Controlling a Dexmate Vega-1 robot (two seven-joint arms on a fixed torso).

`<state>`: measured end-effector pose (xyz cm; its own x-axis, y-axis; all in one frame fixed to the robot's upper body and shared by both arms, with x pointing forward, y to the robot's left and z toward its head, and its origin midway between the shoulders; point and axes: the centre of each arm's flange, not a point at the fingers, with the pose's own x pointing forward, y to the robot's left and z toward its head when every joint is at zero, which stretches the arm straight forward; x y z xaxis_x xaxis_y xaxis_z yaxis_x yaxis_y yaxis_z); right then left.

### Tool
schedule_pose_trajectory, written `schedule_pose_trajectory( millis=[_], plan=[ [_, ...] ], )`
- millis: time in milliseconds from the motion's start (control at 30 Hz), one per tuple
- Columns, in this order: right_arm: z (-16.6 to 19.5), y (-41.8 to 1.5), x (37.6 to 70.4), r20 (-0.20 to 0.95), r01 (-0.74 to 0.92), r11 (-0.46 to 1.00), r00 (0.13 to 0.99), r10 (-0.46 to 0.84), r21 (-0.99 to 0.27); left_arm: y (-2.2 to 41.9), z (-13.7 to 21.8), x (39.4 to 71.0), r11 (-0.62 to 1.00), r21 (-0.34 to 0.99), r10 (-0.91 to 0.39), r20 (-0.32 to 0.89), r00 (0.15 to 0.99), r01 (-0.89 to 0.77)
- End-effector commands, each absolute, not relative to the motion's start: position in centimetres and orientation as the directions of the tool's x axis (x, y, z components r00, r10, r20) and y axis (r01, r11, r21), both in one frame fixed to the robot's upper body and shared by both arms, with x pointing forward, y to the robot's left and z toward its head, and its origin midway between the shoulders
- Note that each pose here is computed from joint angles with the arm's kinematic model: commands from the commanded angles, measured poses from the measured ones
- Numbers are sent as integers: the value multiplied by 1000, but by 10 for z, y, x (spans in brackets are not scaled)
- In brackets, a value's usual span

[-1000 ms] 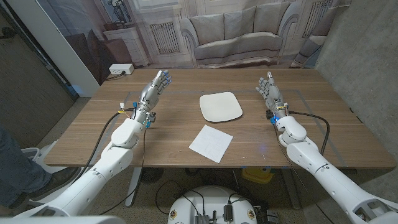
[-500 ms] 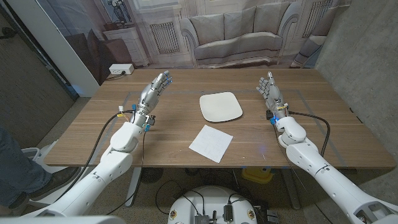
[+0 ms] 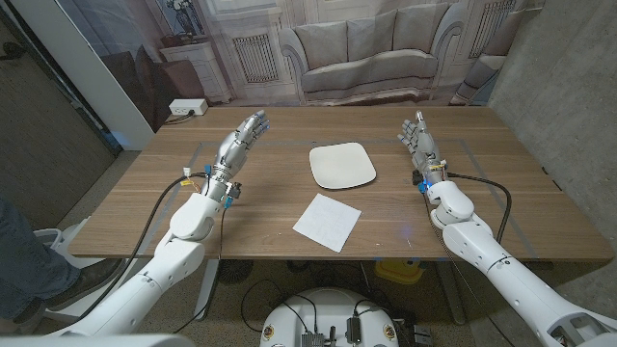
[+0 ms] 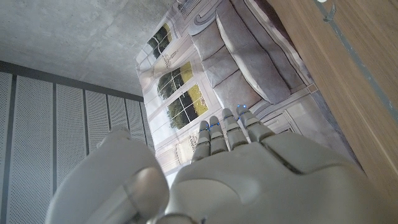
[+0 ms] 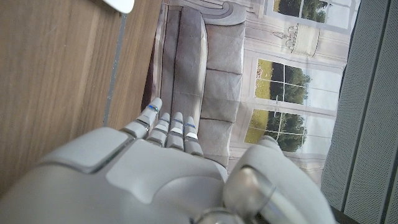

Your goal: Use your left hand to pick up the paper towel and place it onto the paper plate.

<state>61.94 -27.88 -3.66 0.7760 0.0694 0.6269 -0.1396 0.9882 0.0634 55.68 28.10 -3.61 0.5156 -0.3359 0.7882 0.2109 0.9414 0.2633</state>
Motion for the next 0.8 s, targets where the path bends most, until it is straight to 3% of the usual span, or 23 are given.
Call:
schedule_pose_trajectory(
  millis=[33,800],
  plan=[
    [-36,-280,618,630,-137,988,774,63,70,276,-41,540,936,292,-352,806,476,197],
    [-39,-281,616,636,-139,987,770,56,82,268,-59,517,932,326,-361,823,439,157]
  ],
)
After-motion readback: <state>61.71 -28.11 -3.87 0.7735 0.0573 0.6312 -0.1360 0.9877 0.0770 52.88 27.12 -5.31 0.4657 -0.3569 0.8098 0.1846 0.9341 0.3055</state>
